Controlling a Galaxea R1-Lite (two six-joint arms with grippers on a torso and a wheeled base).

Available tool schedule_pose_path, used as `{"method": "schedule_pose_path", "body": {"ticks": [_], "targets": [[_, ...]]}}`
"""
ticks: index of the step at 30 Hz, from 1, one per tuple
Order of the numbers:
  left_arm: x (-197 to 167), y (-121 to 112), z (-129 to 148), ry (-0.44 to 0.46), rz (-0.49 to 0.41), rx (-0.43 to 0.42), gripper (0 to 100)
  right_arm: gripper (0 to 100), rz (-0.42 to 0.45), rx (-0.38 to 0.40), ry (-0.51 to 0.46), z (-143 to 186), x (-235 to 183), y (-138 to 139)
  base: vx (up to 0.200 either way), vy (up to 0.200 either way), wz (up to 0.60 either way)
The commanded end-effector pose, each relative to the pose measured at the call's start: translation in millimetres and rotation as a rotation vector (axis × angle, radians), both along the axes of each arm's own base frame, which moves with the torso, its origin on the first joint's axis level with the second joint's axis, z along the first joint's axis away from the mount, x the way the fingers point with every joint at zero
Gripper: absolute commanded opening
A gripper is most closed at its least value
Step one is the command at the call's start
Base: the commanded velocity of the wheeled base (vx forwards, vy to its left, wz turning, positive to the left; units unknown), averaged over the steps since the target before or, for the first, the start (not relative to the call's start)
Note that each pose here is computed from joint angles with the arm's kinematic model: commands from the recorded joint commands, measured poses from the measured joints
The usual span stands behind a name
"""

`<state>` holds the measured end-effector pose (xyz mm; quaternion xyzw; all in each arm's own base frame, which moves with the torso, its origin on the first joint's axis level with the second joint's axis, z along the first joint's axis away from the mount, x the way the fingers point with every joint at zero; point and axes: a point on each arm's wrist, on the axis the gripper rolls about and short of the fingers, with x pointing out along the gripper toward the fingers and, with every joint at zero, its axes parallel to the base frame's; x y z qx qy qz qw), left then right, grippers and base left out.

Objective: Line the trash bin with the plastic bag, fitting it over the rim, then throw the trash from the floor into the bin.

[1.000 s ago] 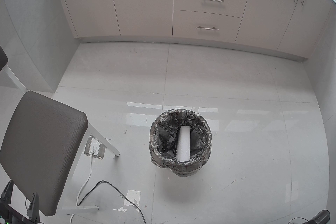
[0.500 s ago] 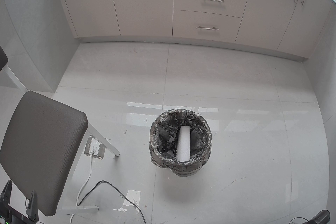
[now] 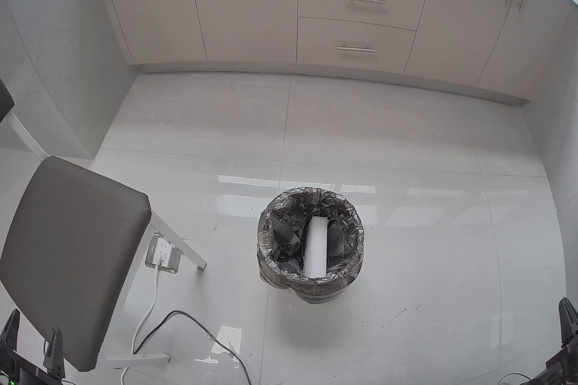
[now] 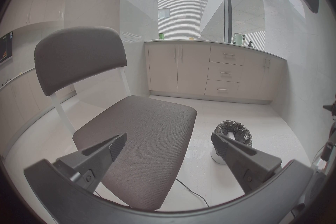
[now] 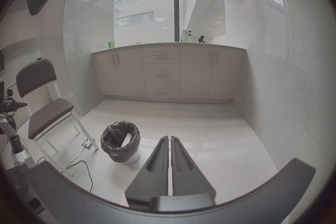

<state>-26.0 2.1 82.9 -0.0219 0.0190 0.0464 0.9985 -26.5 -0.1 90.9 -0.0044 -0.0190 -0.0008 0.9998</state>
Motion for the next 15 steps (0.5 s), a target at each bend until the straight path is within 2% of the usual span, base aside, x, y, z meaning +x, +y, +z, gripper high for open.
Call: {"method": "schedule_pose_path", "body": {"ticks": [1,5,15], "targets": [[-1.4,0.1,-0.2,-0.019,0.005,-0.018,100,0,0.006,0.007,0.04,-15.2,3.9,0.2,0.0,0.0,0.0],[-1.5,1.0,-0.4,-0.018,0.044,-0.022,100,0,0.015,0.006,0.055,-15.4,4.7,0.1,0.0,0.0,0.0],[-1.6,1.0,0.0,-0.021,0.047,-0.029,100,0,0.014,0.013,0.043,-15.5,3.9,0.3,0.0,0.0,0.0]]}}
